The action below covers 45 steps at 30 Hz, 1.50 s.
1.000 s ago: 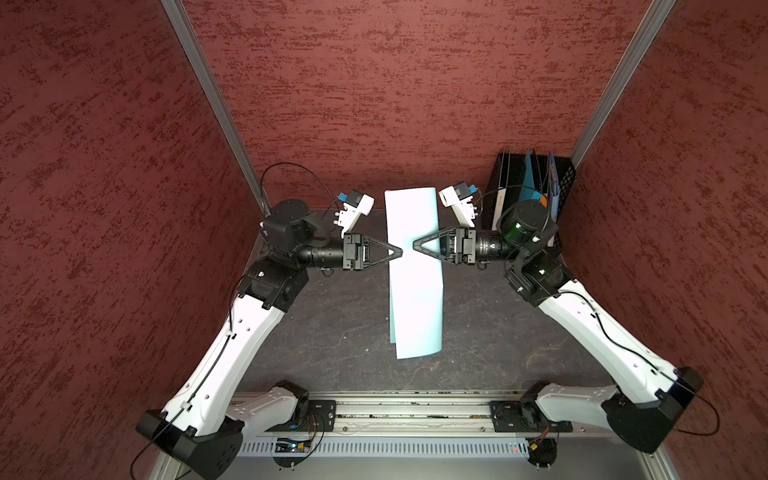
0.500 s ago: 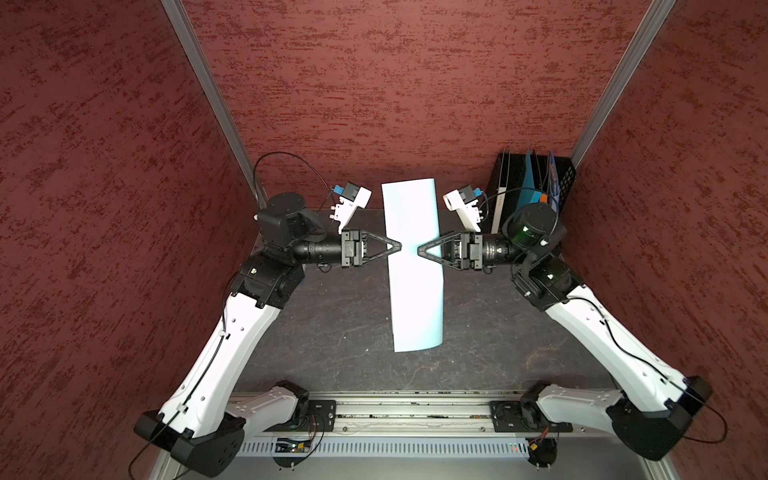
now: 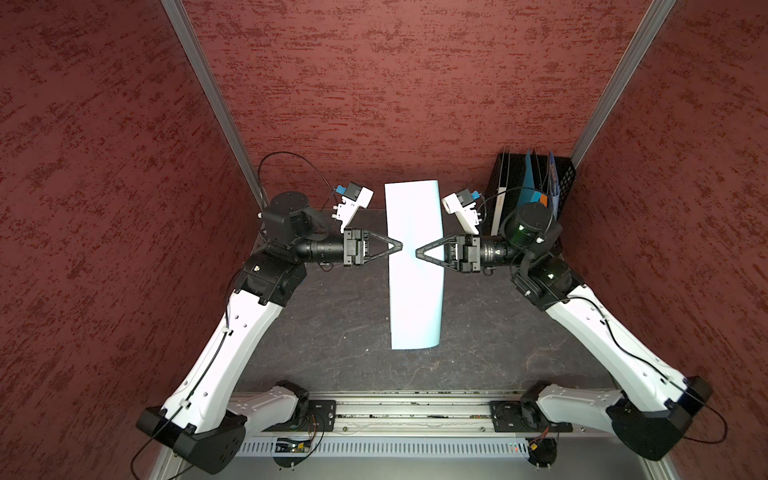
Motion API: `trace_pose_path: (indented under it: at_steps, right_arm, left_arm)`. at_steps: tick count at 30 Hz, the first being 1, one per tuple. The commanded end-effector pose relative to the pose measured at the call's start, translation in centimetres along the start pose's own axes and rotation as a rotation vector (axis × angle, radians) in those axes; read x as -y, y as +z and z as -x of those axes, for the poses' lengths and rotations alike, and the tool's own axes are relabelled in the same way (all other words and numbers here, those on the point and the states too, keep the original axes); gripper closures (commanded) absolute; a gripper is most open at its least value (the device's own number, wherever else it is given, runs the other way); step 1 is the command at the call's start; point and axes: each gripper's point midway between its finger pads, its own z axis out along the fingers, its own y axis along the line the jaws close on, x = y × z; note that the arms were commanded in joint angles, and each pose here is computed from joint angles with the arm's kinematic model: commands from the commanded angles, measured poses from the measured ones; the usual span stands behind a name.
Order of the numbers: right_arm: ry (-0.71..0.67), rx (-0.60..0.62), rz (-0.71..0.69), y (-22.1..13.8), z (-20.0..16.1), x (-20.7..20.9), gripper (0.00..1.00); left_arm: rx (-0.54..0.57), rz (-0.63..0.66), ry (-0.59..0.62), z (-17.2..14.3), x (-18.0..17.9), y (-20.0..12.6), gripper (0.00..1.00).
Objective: Fold the rectangular paper in half along the long edge
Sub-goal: Fold the paper.
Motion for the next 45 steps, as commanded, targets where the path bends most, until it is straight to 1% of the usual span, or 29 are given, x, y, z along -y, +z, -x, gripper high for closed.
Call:
trace_pose_path:
  at_steps: [1,7,9,11,17,18,21,23,25,27,30,33,36,41,43,45]
  right_arm:
    - [-0.041,0.015,-0.018,-0.6,0.5,-0.7,0.90]
    - [-0.046,0.036,-0.046,-1.5,1.1,-0.4,0.92]
    - [-0.051,0.040,-0.048,-1.6,1.2,-0.5,0.94]
    - [-0.053,0.039,-0.043,-1.6,1.2,-0.5,1.00]
    - [-0.066,0.051,-0.025,-1.6,1.5,-1.2,1.00]
    - [-0.067,0.054,-0.025,-1.6,1.6,-1.3,0.90]
    - [-0.067,0.053,-0.013,-1.5,2.0,-1.7,0.72]
    - [-0.070,0.058,-0.007,-1.4,2.2,-1.7,0.65]
    - [-0.068,0.063,-0.001,-1.3,2.5,-1.5,0.63]
    - [-0.065,0.071,0.008,-1.1,2.8,-1.4,0.65]
    - [-0.061,0.078,0.028,-0.8,3.2,-1.3,0.71]
    - [-0.060,0.084,0.038,-0.7,3.4,-1.1,0.82]
    - [-0.066,0.091,0.041,-0.7,3.5,-1.2,0.99]
    - [-0.080,0.096,0.033,-0.9,3.6,-1.5,1.00]
    - [-0.075,0.097,0.026,-0.8,3.9,-1.4,0.72]
    - [-0.077,0.102,0.022,-0.7,4.3,-1.3,0.63]
  left_arm:
    - [0.011,-0.017,0.045,0.2,1.6,-0.6,1.00]
    - [0.011,-0.020,0.048,0.2,2.0,-0.9,1.00]
    - [0.011,-0.019,0.046,0.1,2.0,-0.9,1.00]
    - [0.012,-0.016,0.043,0.1,1.9,-0.9,1.00]
    - [0.014,-0.016,0.042,0.1,1.9,-1.0,1.00]
    - [0.014,-0.016,0.043,0.1,1.8,-0.9,1.00]
    - [0.013,-0.014,0.038,0.1,1.7,-0.9,1.00]
    - [0.013,-0.014,0.037,0.1,1.6,-0.9,1.00]
    - [0.013,-0.014,0.036,0.1,1.6,-0.9,1.00]
    - [0.014,-0.016,0.036,0.1,1.6,-0.9,1.00]
    - [0.015,-0.016,0.035,0.0,1.6,-0.9,1.00]
    - [0.014,-0.015,0.030,-0.1,1.5,-0.9,1.00]
    - [0.013,-0.014,0.026,-0.2,1.3,-0.9,1.00]
    - [0.016,-0.021,0.034,-0.1,1.6,-0.9,1.00]
    - [0.017,-0.024,0.038,0.0,1.9,-1.0,1.00]
    - [0.018,-0.025,0.041,0.0,2.0,-1.0,1.00]
